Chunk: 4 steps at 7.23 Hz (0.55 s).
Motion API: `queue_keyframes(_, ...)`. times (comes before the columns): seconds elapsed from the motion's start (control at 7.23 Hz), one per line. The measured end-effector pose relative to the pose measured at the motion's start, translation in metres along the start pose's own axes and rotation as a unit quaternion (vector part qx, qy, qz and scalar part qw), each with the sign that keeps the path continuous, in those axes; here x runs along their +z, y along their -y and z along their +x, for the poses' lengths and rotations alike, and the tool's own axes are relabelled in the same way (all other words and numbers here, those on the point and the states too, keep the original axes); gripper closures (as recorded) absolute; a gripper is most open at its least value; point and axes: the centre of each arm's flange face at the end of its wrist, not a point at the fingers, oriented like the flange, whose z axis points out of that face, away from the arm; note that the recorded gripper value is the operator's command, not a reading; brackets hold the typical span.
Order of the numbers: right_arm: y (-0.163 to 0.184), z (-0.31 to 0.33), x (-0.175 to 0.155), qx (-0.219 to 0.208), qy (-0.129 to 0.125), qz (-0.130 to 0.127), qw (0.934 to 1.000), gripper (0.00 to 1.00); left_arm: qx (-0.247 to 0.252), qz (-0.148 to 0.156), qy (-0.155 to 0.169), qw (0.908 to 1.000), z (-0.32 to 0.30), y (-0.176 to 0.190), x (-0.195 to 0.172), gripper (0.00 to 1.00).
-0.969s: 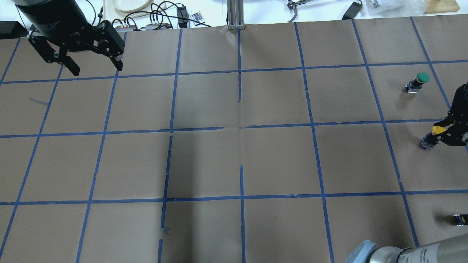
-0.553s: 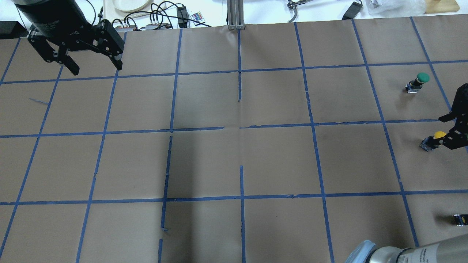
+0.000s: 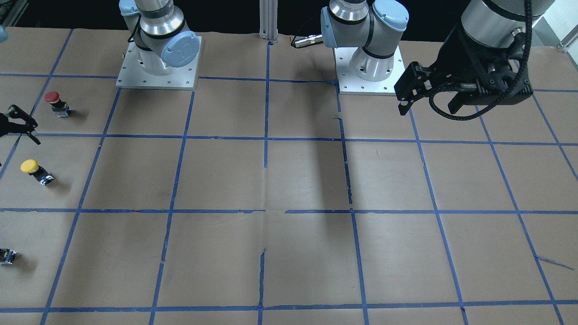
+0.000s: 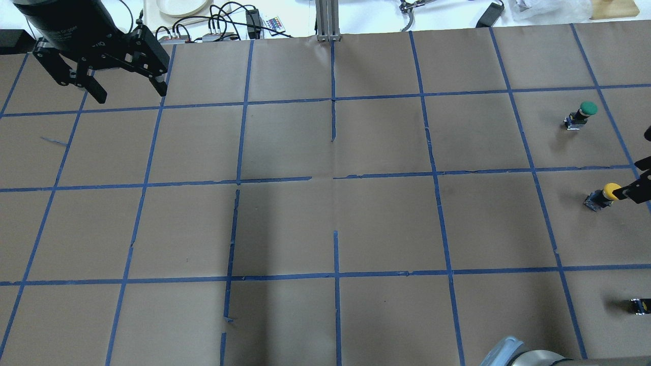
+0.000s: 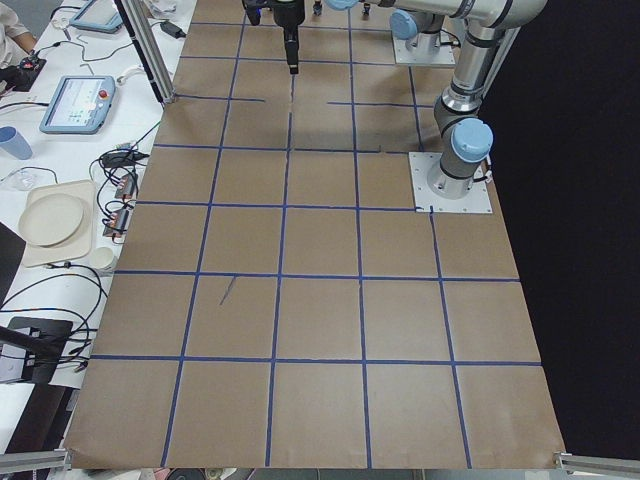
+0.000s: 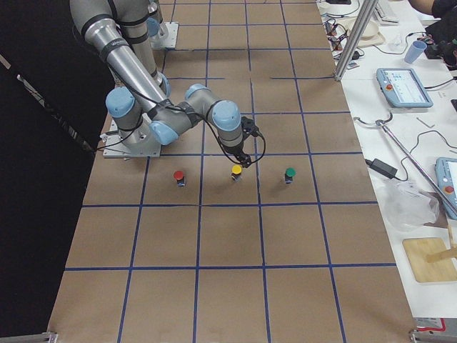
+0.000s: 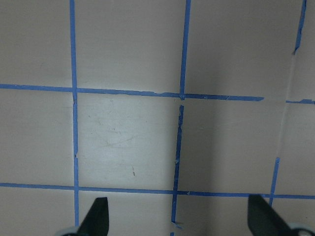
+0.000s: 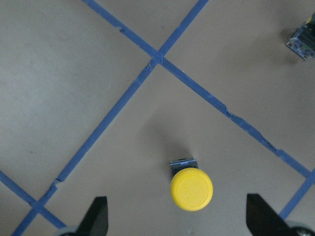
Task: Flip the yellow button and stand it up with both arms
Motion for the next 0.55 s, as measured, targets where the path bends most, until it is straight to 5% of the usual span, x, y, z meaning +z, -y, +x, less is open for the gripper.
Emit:
queue_keyframes(0.28,0.039,-0.046,-0.034,0.133,-0.031,-0.029,0.9902,0.00,0.000,0.000,0.000,1.0000,-0.001,0.000,0.001,0.00)
queue_keyframes(0.55,0.094,-0.118,-0.051,0.268,-0.069,-0.069,0.9583,0.00,-0.001,-0.001,0.000,1.0000,-0.001,0.001,0.001,0.00)
